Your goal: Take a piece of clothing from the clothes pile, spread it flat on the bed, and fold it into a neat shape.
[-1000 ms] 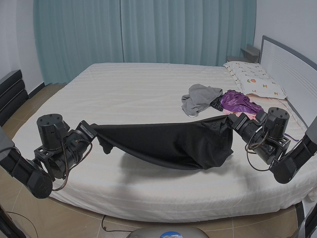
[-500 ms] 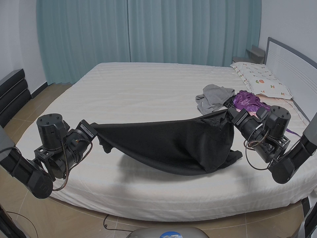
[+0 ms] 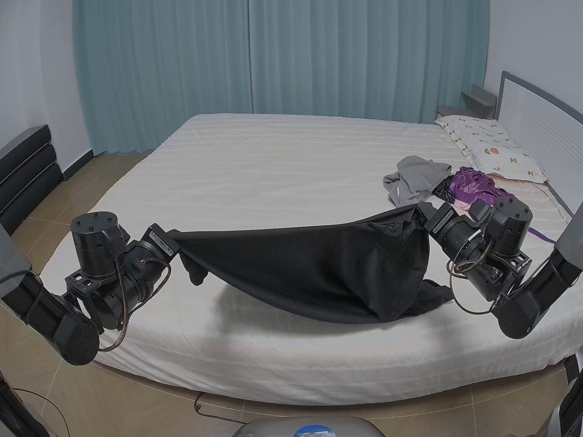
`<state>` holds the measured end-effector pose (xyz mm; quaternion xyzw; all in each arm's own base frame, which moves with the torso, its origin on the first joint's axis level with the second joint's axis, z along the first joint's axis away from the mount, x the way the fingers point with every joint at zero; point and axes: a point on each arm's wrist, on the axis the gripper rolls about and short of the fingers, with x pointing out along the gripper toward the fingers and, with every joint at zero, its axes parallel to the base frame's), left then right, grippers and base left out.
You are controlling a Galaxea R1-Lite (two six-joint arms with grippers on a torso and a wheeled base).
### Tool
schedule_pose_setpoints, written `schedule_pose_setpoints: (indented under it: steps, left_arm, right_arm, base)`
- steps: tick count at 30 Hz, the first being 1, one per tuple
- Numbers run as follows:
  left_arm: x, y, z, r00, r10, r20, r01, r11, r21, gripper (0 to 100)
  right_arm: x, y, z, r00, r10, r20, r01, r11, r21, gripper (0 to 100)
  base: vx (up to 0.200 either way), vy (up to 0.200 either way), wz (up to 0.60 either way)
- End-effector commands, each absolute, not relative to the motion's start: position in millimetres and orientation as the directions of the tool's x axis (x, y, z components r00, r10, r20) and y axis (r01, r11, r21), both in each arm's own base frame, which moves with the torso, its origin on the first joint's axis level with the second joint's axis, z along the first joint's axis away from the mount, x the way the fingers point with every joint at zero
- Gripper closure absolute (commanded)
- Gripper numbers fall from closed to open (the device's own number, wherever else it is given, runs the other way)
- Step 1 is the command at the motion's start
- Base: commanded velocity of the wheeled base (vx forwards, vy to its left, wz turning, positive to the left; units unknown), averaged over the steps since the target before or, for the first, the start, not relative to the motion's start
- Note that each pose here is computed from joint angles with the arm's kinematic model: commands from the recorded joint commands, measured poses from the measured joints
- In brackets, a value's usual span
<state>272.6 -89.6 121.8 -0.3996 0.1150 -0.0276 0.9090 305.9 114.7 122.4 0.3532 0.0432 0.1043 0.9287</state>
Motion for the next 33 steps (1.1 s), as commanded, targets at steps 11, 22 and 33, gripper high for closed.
schedule_pose_setpoints:
  steps: [11,22,33]
  left_arm:
    - [273,-93,115,0.967,-0.148,-0.209,-0.053,0.684,-0.727,100]
    - [243,-97,124,0.963,-0.186,-0.197,-0.014,0.693,-0.72,100]
    - [226,-89,174,0.981,-0.185,-0.065,0.095,0.736,-0.67,100]
  right_arm:
    - [305,116,117,0.973,0.229,-0.027,-0.154,0.733,0.663,100]
    - [266,100,146,0.973,0.228,0.03,-0.19,0.724,0.663,100]
    - [210,78,226,0.944,0.216,0.251,-0.328,0.715,0.617,100]
  base:
    - [-0.055,0.0,0.0]
    - [-0.2,0.0,0.0]
    - [-0.073,0.0,0.0]
